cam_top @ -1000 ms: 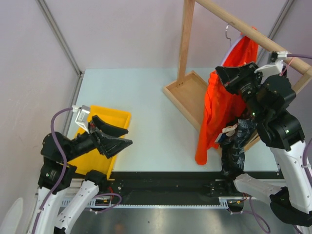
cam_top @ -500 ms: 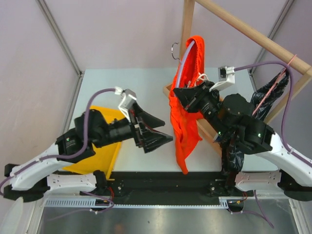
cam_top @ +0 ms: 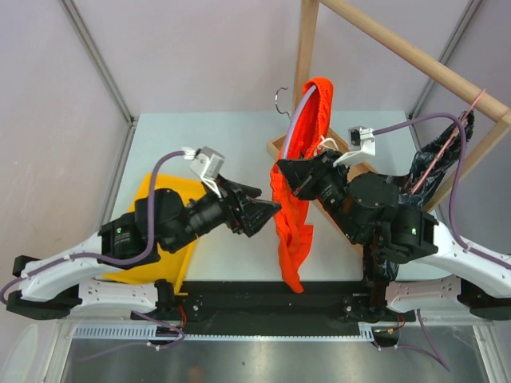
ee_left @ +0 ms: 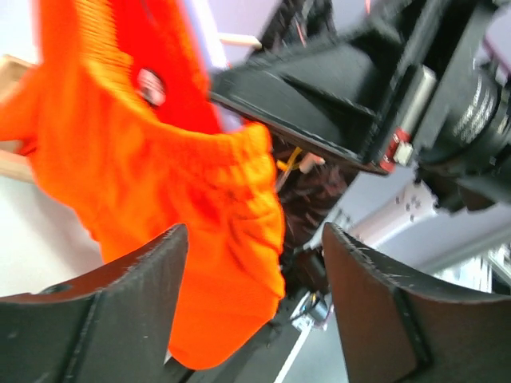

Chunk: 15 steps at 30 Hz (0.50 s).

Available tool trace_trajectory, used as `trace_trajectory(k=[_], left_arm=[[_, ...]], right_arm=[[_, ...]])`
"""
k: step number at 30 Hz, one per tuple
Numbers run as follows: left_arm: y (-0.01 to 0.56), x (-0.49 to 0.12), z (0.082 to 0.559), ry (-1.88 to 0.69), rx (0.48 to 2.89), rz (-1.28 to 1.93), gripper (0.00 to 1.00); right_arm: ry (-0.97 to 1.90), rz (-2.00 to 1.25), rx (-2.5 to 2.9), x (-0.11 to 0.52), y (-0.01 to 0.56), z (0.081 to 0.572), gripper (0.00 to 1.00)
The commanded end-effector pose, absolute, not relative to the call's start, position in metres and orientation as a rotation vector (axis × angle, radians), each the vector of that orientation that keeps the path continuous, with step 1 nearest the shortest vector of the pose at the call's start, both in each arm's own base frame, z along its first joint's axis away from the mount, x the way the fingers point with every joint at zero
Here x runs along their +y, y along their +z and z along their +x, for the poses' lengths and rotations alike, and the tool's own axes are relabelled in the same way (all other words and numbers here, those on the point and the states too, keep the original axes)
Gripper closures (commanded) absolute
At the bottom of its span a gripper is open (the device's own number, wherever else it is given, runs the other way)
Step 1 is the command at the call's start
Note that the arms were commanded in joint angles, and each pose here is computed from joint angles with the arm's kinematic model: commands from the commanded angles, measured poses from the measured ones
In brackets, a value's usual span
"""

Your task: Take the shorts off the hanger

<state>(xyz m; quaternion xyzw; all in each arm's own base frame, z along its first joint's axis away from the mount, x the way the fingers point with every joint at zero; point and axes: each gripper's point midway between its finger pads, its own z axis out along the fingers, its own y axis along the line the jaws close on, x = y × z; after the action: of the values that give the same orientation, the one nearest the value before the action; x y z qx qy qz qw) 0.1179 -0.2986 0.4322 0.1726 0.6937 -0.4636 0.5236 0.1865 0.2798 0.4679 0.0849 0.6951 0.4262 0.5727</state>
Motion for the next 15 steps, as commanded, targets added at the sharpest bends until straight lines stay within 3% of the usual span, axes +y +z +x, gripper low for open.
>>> trace_trajectory(k=[1, 4, 15], left_arm=[[0.456, -0.274, 0.131, -1.077, 1.633, 0.255, 0.30], [0.462, -0.277, 0.132, -1.075, 1.640, 0.251, 0.35], [0.474, -0.296, 0.135, -1.139, 1.673, 0.259, 0.37]], right_arm=[[1.106, 0.327, 1.509, 0.257, 0.509, 0.184, 1.00], [1.116, 0.319, 1.518, 0.259, 0.507, 0.182, 1.00], [1.141, 0.270, 1.521, 0.263, 0.507, 0.176, 1.00]])
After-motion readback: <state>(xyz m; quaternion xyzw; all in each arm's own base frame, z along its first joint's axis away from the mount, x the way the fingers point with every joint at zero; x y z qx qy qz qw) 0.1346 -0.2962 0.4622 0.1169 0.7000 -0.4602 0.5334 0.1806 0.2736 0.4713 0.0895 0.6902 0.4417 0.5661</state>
